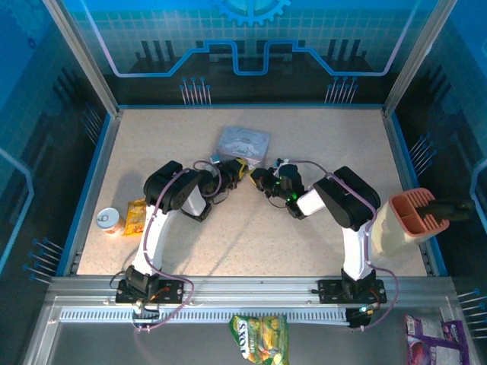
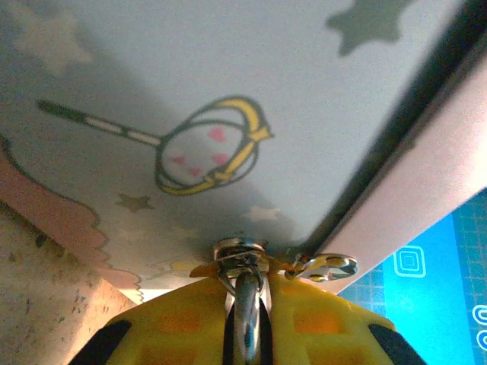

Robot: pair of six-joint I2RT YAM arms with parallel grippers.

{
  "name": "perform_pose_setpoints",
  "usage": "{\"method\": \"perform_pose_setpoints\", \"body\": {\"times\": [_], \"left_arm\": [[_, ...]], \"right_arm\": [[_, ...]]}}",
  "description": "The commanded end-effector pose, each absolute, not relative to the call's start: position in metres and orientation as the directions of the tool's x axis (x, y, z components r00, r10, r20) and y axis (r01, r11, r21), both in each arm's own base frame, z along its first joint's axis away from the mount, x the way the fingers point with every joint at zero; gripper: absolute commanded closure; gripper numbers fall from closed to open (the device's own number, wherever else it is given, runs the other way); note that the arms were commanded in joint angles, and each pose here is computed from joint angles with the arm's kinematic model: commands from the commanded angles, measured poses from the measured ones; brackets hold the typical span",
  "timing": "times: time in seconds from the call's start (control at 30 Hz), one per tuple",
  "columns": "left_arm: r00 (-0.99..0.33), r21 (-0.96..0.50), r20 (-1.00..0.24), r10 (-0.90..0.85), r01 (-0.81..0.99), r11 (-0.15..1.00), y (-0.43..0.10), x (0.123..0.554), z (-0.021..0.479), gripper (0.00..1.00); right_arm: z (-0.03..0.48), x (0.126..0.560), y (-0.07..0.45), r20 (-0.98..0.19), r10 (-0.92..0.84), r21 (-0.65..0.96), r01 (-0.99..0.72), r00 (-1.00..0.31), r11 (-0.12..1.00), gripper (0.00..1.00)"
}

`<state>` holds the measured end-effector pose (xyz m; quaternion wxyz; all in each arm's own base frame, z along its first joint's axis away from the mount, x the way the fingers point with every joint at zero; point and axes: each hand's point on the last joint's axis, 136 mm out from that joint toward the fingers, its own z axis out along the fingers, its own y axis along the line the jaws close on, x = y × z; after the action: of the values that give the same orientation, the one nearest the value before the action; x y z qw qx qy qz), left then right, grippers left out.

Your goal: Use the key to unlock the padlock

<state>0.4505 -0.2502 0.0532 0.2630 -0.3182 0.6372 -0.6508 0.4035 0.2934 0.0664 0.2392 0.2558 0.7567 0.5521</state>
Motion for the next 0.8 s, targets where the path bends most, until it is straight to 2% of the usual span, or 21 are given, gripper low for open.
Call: {"method": "perform_pose_setpoints", "body": {"times": [0.0,0.77], "left_arm": [[-0.742,-0.912,0.258,-0.619,-0.398,0.096,-0.272,0.385,-0.049,1.0],[-0.755,-0.911,0.277,-0.594,-0.403,0.087,-0.276,0.384,-0.046,1.0]], "right_arm": [[0.1,0.42,0.299,-0.143,0.644,0.973,0.012,-0.751,0.231,1.0],[0.093,0.439,0.267,-0.12,0.586,0.971,0.029,-0.801,0.238,1.0]]}}
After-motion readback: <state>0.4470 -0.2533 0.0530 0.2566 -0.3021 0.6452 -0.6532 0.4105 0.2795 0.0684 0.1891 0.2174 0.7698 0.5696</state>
